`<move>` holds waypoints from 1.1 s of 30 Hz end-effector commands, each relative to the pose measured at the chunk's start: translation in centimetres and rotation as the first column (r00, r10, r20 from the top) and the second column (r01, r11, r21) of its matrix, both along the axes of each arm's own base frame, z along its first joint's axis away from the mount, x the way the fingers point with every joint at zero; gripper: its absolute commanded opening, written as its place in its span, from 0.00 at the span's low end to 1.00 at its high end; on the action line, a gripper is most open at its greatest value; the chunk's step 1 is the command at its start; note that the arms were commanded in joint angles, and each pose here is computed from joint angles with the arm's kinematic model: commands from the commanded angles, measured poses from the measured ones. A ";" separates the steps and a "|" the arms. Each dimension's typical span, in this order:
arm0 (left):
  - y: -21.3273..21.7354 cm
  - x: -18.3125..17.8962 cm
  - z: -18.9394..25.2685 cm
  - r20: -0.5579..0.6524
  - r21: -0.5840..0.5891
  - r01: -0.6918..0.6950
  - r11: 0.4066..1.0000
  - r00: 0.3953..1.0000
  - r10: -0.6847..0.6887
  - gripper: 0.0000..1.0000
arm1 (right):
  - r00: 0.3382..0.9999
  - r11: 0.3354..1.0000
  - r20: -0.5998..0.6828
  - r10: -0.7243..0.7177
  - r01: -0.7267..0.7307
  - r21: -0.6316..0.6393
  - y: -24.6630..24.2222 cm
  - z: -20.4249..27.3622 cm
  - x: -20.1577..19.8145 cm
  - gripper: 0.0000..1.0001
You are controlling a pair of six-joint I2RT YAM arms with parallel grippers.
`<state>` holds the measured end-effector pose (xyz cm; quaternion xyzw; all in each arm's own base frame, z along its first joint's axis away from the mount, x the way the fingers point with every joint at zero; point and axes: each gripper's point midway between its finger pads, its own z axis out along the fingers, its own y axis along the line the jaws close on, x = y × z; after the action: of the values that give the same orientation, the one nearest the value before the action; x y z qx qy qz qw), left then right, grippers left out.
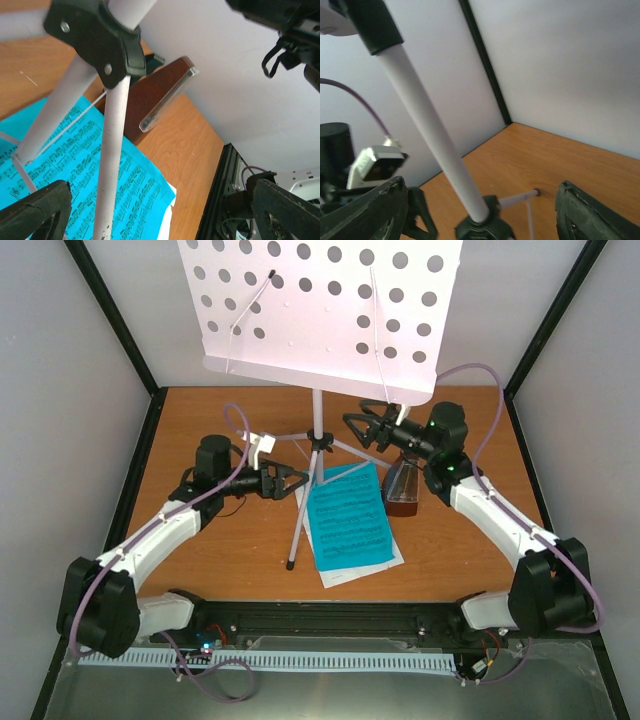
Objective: Pack up the instrument practice props
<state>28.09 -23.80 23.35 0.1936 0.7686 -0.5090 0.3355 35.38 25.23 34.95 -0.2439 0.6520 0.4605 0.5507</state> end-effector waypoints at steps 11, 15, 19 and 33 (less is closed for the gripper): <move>-3.0 1.4 -1.0 0.082 0.015 0.113 0.993 0.990 -0.114 0.80 | 0.946 0.981 0.296 0.133 -0.168 0.094 4.4 6.2 0.3 0.61; -3.1 2.4 -2.5 0.083 0.042 0.099 0.994 0.991 -0.102 0.75 | 0.933 0.985 0.328 0.146 -0.168 0.040 5.7 6.5 0.9 0.62; -3.7 3.0 -2.9 0.070 0.028 0.122 0.992 0.990 -0.123 0.61 | 0.922 0.980 0.345 0.176 -0.197 0.026 6.8 6.8 1.0 0.61; -3.0 4.8 -4.3 0.167 0.116 0.037 0.993 0.984 -0.056 0.01 | 0.883 0.958 0.388 0.264 -0.288 0.003 8.3 8.8 -0.7 0.27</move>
<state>31.45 -27.11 17.74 0.2672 0.7663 -0.4783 0.3356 36.63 33.06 41.96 -0.3744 0.5052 0.4896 0.6041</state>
